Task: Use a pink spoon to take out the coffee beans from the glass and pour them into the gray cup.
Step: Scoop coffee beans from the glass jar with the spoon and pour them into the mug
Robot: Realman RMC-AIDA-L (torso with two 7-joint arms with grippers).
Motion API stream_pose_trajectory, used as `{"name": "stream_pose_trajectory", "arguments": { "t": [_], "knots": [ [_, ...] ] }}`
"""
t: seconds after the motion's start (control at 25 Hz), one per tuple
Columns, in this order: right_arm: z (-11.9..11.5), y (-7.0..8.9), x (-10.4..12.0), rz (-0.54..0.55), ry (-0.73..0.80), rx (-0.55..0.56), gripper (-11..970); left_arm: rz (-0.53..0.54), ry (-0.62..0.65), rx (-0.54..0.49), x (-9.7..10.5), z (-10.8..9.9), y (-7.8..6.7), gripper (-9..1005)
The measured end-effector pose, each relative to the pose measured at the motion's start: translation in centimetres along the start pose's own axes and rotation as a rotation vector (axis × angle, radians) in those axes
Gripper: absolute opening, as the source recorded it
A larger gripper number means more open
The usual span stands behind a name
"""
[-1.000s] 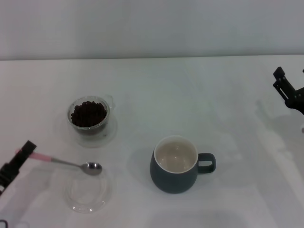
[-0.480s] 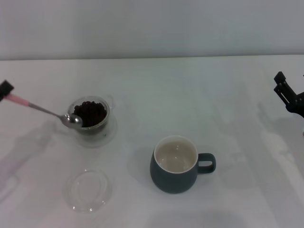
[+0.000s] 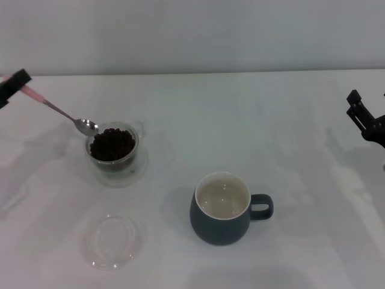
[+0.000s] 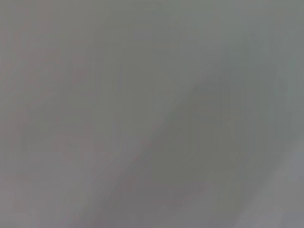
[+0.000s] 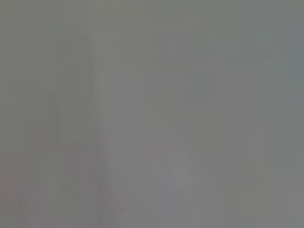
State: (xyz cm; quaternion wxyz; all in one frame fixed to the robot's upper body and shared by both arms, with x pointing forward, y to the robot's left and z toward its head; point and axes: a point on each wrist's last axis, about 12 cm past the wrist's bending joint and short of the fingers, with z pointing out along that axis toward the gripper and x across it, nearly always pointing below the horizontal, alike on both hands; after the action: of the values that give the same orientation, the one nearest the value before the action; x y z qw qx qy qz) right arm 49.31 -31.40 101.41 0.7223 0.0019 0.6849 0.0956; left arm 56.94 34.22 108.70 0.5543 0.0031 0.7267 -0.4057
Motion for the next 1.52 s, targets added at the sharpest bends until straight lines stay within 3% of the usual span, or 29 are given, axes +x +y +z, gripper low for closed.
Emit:
{"name": "stream_pose_trajectory", "arguments": {
  "t": [0.24, 0.52, 0.84, 1.04, 1.32, 1.52],
  "knots": [
    [0.3, -0.3, -0.2, -0.009, -0.007, 0.007, 871, 0.043, 0.045, -0.053, 1.2, 1.7, -0.1, 134],
    [0.2, -0.4, -0.2, -0.015, -0.007, 0.01, 871, 0.096, 0.102, -0.04, 1.7, 3.5, -0.7, 133],
    [-0.1, -0.3, 0.0, -0.004, -0.002, 0.014, 871, 0.074, 0.125, -0.065, 3.2, 4.6, -1.2, 133],
    [-0.4, -0.3, 0.1, 0.0, 0.004, 0.014, 871, 0.031, 0.121, -0.076, 3.8, 4.6, -1.3, 133],
    [-0.4, -0.1, 0.2, 0.008, 0.005, 0.01, 870, -0.229, 0.108, -0.116, 4.4, 3.5, -0.8, 133],
    [-0.5, 0.0, 0.1, 0.008, 0.001, 0.004, 870, -0.291, 0.096, -0.131, 4.5, 2.8, -0.5, 133]
  ]
}}
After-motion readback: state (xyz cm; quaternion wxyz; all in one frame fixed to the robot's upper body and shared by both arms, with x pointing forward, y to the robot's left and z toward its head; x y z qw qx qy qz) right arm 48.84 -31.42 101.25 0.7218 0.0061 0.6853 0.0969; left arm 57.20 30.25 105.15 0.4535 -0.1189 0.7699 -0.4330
